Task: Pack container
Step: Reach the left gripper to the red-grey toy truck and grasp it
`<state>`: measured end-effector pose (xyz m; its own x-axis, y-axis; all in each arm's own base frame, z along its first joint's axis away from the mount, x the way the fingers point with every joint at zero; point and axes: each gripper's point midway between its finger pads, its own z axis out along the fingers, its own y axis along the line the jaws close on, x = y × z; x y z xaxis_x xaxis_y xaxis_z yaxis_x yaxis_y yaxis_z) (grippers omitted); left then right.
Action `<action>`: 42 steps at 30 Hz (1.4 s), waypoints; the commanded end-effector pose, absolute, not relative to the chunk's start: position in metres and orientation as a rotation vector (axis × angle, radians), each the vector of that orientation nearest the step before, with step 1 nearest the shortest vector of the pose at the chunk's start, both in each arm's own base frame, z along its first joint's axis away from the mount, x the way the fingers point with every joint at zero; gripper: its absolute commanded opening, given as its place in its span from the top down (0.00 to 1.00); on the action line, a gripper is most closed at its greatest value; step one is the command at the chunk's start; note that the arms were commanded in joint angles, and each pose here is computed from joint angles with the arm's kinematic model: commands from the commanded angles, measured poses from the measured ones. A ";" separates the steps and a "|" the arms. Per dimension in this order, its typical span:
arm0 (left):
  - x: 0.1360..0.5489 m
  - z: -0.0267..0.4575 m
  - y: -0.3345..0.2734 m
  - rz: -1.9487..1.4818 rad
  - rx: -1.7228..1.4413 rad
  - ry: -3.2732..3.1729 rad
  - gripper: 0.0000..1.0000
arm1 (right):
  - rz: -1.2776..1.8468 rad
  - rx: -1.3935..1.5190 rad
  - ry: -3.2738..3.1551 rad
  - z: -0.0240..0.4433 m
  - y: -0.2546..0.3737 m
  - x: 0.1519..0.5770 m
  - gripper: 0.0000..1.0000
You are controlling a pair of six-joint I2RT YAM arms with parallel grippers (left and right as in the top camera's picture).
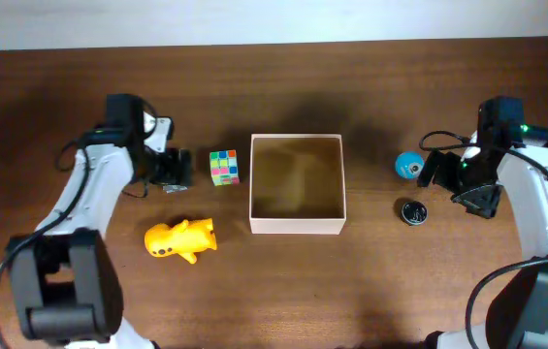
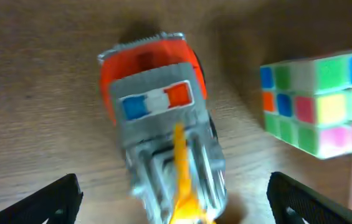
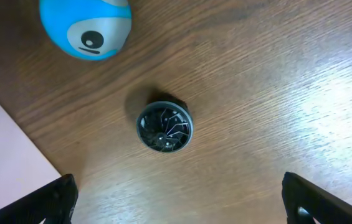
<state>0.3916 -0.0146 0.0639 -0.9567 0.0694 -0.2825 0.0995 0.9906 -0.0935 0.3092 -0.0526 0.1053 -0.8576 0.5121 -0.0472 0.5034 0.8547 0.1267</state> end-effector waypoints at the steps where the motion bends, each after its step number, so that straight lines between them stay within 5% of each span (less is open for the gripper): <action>1: 0.395 0.049 -0.012 0.074 0.112 2.886 0.03 | 0.189 0.828 2.941 0.107 -0.052 0.311 0.01; 14: 0.384 0.005 -0.019 0.038 -0.142 3.001 0.07 | 0.189 0.833 2.957 0.107 -0.051 0.307 0.01; 16: 0.383 -0.002 -0.022 0.012 -0.140 3.019 0.11 | 0.189 0.833 2.957 0.107 -0.051 0.307 0.01; 19: 0.384 -0.005 -0.022 0.013 -0.139 3.020 0.30 | 0.189 0.833 2.958 0.107 -0.051 0.307 0.01; 24: 0.391 -0.002 -0.023 0.008 -0.137 2.991 0.41 | 0.189 0.834 2.961 0.107 -0.051 0.306 0.01; 33: 0.401 0.026 -0.023 0.010 -0.136 3.003 0.46 | 0.189 0.834 2.961 0.107 -0.051 0.306 0.01; 42: 0.410 0.058 -0.026 0.007 -0.129 2.995 0.72 | 0.189 0.834 2.961 0.107 -0.051 0.306 0.02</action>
